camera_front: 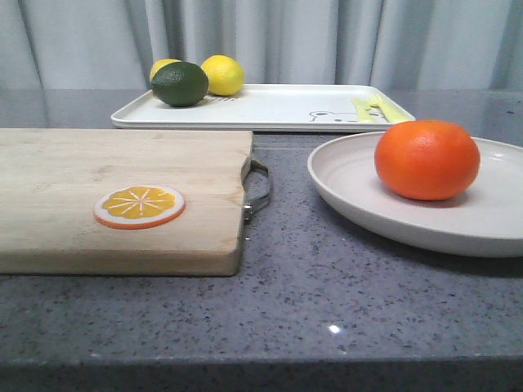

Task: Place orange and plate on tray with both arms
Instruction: 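Move the right gripper to the plate rim nearest it and grip it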

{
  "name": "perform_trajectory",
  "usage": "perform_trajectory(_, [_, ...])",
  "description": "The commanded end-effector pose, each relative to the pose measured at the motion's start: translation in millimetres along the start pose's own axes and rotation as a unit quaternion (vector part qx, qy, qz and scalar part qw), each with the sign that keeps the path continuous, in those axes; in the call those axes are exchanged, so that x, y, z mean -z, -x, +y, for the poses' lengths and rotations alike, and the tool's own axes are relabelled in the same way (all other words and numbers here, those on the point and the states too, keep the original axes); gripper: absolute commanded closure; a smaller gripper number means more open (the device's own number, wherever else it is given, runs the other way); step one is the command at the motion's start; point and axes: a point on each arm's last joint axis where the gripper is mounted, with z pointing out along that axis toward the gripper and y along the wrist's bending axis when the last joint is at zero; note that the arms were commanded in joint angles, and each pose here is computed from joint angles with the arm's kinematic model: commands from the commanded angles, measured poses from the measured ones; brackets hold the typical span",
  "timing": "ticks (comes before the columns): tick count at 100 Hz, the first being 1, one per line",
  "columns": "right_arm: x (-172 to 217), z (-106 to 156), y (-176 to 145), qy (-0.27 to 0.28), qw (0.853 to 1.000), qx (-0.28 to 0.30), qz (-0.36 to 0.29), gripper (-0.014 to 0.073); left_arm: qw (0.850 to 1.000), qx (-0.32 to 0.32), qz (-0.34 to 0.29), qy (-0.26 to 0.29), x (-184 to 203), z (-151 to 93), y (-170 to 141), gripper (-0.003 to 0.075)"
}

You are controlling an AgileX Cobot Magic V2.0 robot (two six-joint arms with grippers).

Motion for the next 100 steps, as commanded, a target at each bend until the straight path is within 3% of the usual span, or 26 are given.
perform_trajectory(1, [2.0,3.4,19.1,0.009,1.0,0.008,-0.013,0.0224,0.998,0.0,-0.065,-0.006,20.8,-2.3,-1.3,0.0741])
perform_trajectory(29, [-31.0,13.0,49.1,0.033,0.998,-0.002,0.048,0.0224,0.996,0.002,-0.086,-0.008,40.7,-0.7,-33.0,0.0741])
perform_trajectory(74, [-80.8,16.8,57.0,0.032,0.991,-0.01,0.132,0.0227,0.995,0.002,-0.095,-0.008,41.1,-0.4,-32.7,0.0741])
perform_trajectory(84, [-82.1,16.8,56.9,0.032,0.991,-0.01,0.132,0.0287,0.995,0.002,-0.095,-0.008,41.1,-0.4,-32.7,0.0741])
perform_trajectory(100, [-82.2,16.8,57.0,0.032,0.991,-0.01,0.132,0.05,0.995,0.002,-0.095,-0.008,41.1,-0.4,-32.7,0.0741])
